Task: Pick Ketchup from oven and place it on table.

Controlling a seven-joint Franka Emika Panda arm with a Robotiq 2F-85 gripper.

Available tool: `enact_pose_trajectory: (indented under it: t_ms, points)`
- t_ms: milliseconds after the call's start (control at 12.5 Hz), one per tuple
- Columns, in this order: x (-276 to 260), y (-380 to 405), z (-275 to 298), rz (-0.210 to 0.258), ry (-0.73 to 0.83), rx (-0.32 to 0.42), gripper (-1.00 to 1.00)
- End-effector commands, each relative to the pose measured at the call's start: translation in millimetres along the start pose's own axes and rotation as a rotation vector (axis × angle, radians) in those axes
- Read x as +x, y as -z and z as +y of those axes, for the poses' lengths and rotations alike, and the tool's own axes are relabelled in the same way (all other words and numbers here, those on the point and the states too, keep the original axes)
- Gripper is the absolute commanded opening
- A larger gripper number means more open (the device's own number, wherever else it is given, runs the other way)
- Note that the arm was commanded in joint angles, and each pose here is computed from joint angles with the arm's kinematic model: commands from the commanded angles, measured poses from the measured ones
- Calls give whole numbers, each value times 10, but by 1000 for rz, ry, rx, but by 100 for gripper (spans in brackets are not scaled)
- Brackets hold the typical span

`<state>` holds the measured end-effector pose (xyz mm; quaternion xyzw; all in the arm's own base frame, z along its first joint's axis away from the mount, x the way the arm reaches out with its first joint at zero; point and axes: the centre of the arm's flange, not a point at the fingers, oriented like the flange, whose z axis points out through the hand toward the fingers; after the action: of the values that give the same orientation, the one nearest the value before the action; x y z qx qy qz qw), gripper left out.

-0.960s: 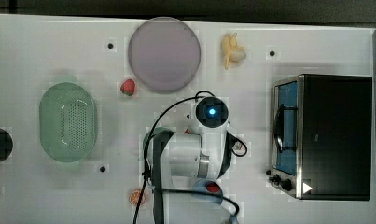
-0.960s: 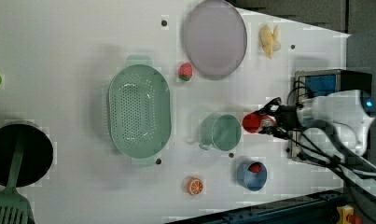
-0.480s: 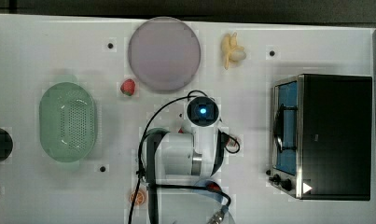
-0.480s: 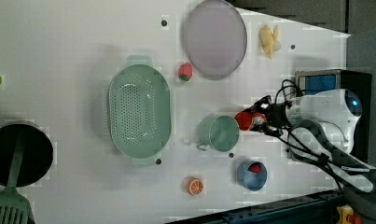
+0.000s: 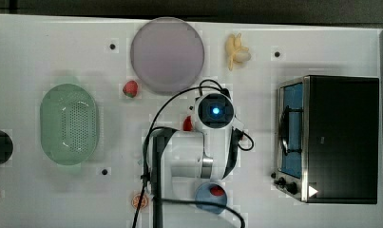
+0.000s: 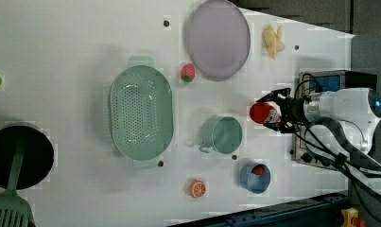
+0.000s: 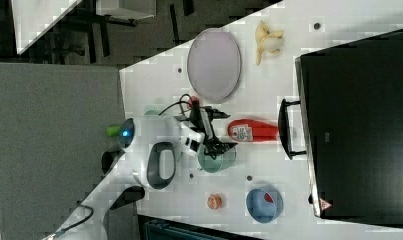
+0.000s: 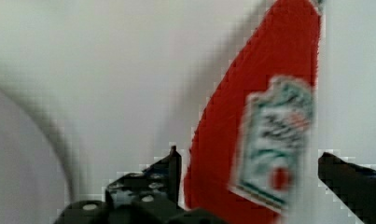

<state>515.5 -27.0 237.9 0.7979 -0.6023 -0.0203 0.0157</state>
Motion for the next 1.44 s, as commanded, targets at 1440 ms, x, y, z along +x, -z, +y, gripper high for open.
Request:
enact_pose_trajectory:
  t_ms: [1440]
  points:
    - [30,3527,26,6,-27,51,100]
